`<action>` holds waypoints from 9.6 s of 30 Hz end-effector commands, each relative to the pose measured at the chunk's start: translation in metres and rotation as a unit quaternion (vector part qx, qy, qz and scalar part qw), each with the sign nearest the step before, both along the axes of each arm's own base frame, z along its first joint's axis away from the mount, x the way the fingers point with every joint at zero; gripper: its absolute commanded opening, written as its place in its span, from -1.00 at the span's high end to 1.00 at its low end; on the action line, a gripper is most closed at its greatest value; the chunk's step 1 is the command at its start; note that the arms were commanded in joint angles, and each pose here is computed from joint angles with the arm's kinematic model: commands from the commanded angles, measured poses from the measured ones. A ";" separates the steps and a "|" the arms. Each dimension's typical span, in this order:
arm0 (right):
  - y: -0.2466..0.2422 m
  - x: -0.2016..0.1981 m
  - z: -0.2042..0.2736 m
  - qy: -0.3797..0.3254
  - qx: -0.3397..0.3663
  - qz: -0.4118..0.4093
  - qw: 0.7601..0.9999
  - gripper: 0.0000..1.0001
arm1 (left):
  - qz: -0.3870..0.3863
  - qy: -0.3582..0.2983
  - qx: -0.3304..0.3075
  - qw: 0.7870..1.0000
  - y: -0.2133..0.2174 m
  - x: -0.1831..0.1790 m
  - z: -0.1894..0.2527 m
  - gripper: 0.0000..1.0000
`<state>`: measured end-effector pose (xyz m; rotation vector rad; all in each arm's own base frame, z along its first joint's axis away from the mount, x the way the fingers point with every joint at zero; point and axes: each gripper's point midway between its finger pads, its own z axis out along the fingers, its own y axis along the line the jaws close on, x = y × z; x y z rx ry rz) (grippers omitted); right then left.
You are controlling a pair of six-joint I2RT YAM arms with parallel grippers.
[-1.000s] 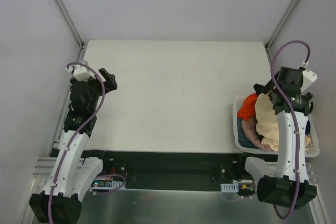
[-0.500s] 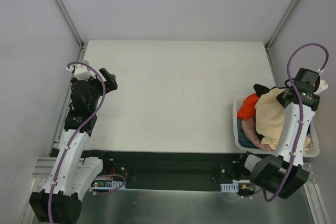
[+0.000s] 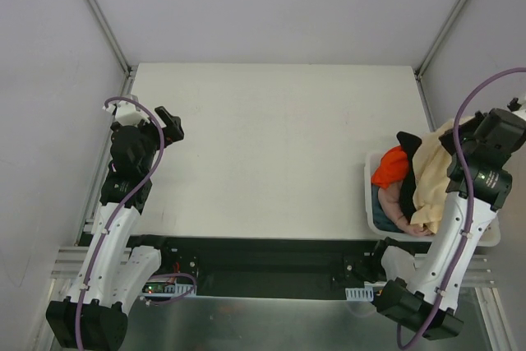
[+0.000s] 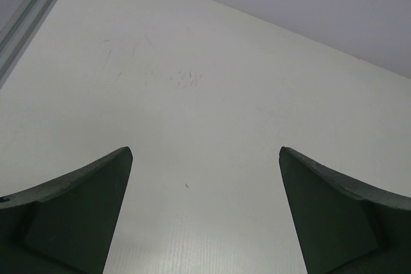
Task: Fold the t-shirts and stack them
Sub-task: Grab crumpled tshirt from bin with the right arm, then move the tshirt to the center of the board, then flatten out the tshirt
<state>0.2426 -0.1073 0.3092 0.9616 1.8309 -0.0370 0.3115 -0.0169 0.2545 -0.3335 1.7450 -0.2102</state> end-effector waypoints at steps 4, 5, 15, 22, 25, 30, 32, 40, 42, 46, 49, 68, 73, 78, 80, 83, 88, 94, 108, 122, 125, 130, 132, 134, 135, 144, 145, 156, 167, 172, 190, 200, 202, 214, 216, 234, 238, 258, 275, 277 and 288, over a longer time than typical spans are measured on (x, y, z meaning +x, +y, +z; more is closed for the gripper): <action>0.071 0.046 0.144 -0.220 0.009 0.211 0.952 0.99 | -0.003 -0.029 -0.009 1.000 -0.002 0.001 0.020 -0.99; 0.086 0.051 0.155 -0.230 0.003 0.243 0.942 0.99 | -0.003 -0.029 -0.007 1.000 -0.001 0.001 0.020 -0.99; 0.236 0.073 0.255 -0.302 -0.087 0.507 0.802 0.99 | 0.005 -0.022 -0.005 1.000 0.001 0.003 0.018 -0.98; 0.335 0.091 0.233 -0.307 -0.081 0.609 0.727 0.99 | 0.010 -0.023 -0.002 1.000 0.004 0.004 0.020 -0.99; 0.353 0.115 0.199 -0.252 -0.067 0.611 0.747 0.99 | 0.015 -0.025 -0.001 1.000 0.006 0.003 0.021 -0.99; 0.313 0.166 0.071 -0.071 -0.148 0.536 0.828 0.26 | 0.020 -0.028 -0.002 0.999 0.007 0.003 0.023 -0.99; 0.277 0.176 0.014 0.040 -0.196 0.480 0.854 -0.10 | 0.016 -0.026 -0.004 1.000 0.005 0.003 0.022 -0.99; 0.282 0.134 -0.065 0.098 -0.171 0.506 0.840 -0.93 | -0.006 0.006 -0.020 1.000 -0.005 0.011 0.008 -0.99; 0.309 0.116 -0.055 0.043 -0.142 0.544 0.826 -0.93 | -0.018 0.011 -0.028 0.999 -0.010 0.011 0.010 -0.99; 0.375 0.051 -0.096 0.039 -0.085 0.634 0.767 -0.93 | -0.040 0.049 -0.055 0.996 -0.023 0.007 0.000 -0.99; 0.401 0.011 -0.129 0.065 -0.093 0.664 0.739 -0.93 | -0.048 0.084 -0.079 0.992 -0.029 -0.001 -0.019 -0.98; 0.487 -0.149 -0.254 0.185 -0.143 0.829 0.509 -0.65 | 0.013 0.292 -0.145 0.945 -0.033 -0.026 -0.122 -0.99; 0.469 -0.113 -0.269 0.209 -0.212 0.750 0.591 0.57 | 0.019 0.319 -0.138 0.937 -0.032 -0.018 -0.130 -0.99; 0.436 -0.083 -0.237 0.188 -0.197 0.682 0.678 0.92 | 0.009 0.344 -0.143 0.928 -0.038 -0.006 -0.138 -0.98; 0.425 -0.074 -0.226 0.176 -0.185 0.664 0.702 0.96 | -0.002 0.349 -0.150 0.925 -0.043 0.001 -0.136 -0.98; 0.400 -0.060 -0.205 0.156 -0.167 0.638 0.736 0.98 | -0.019 0.365 -0.161 0.917 -0.053 0.012 -0.140 -0.98; 0.362 -0.041 -0.197 0.151 -0.104 0.599 0.779 0.98 | -0.042 0.403 -0.160 0.900 -0.073 0.036 -0.158 -0.84; 0.349 -0.037 -0.211 0.169 -0.083 0.582 0.791 0.98 | -0.051 0.440 -0.142 0.885 -0.094 0.069 -0.189 -0.22; 0.343 -0.025 -0.203 0.167 -0.092 0.564 0.804 0.99 | -0.046 0.474 -0.118 0.871 -0.096 0.083 -0.226 1.00; 0.317 -0.014 -0.153 0.098 -0.128 0.526 0.835 0.99 | 0.002 0.284 -0.090 0.954 -0.063 0.068 -0.111 1.00; 0.309 -0.004 -0.122 0.059 -0.139 0.504 0.851 0.98 | 0.014 0.233 -0.099 0.967 -0.054 0.049 -0.078 1.00; 0.290 0.008 -0.034 -0.058 -0.159 0.459 0.872 0.96 | 0.019 0.109 -0.111 0.988 -0.040 0.021 0.003 1.00; 0.280 0.007 0.011 -0.111 -0.169 0.451 0.869 0.95 | 0.024 0.066 -0.114 0.991 -0.034 0.012 0.031 1.00; 0.278 0.002 0.041 -0.148 -0.175 0.461 0.857 0.95 | 0.018 0.003 -0.120 0.993 -0.029 -0.006 0.074 1.00; 0.275 -0.004 0.072 -0.187 -0.166 0.462 0.851 0.94 | 0.015 -0.016 -0.120 0.993 -0.027 -0.012 0.088 1.00; 0.251 -0.064 0.212 -0.348 -0.156 0.508 0.772 0.88 | 0.030 -0.197 -0.122 0.972 0.003 -0.090 0.217 1.00; 0.243 -0.067 0.218 -0.358 -0.157 0.498 0.774 0.88 | 0.054 -0.210 -0.116 0.969 0.014 -0.096 0.227 1.00; 0.205 0.013 0.154 -0.182 -0.299 0.323 0.879 0.88 | 0.184 -0.104 -0.112 0.971 0.045 -0.063 0.169 1.00; 0.225 0.193 -0.091 0.124 -0.248 0.383 0.881 0.95 | 0.256 0.241 -0.063 0.934 0.054 0.050 -0.072 1.00; 0.223 0.244 -0.141 0.221 -0.275 0.354 0.866 0.63 | 0.169 0.300 -0.045 0.938 0.032 0.103 -0.093 0.23; 0.267 0.082 -0.085 0.012 -0.109 0.477 0.872 -0.93 | 0.285 0.306 -0.126 0.899 0.061 -0.039 -0.144 -0.98; 0.303 -0.004 -0.121 -0.025 -0.001 0.609 0.793 -0.93 | 0.290 0.356 -0.172 0.872 0.079 -0.020 -0.185 -0.78; 0.302 -0.011 -0.129 -0.020 0.003 0.613 0.790 -0.93 | 0.278 0.375 -0.178 0.866 0.075 -0.013 -0.196 -0.61; 0.300 -0.015 -0.135 -0.012 -0.002 0.617 0.787 -0.93 | 0.244 0.430 -0.198 0.847 0.063 0.012 -0.230 0.59; 0.302 -0.016 -0.132 -0.015 -0.002 0.622 0.783 -0.93 | 0.243 0.428 -0.199 0.848 0.062 0.012 -0.229 0.78; 0.341 -0.144 -0.221 0.247 -0.112 0.699 0.661 -0.98 | 0.247 0.375 -0.167 0.878 0.069 -0.021 -0.193 1.00; 0.329 -0.149 -0.247 0.322 -0.144 0.644 0.678 -0.85 | 0.251 0.368 -0.162 0.881 0.072 -0.023 -0.190 1.00; 0.333 -0.135 -0.288 0.393 -0.237 0.570 0.681 -0.27 | 0.244 0.370 -0.172 0.880 0.067 -0.023 -0.190 1.00; 0.277 -0.030 -0.214 0.294 -0.338 0.435 0.781 0.99 | 0.220 0.376 -0.169 0.884 0.063 -0.014 -0.187 1.00; 0.272 -0.004 -0.180 0.257 -0.364 0.390 0.806 0.99 | 0.202 0.370 -0.160 0.893 0.062 -0.007 -0.176 1.00; 0.221 0.045 0.020 0.051 -0.401 0.295 0.866 0.99 | 0.190 0.197 -0.187 0.943 0.055 -0.013 -0.015 0.98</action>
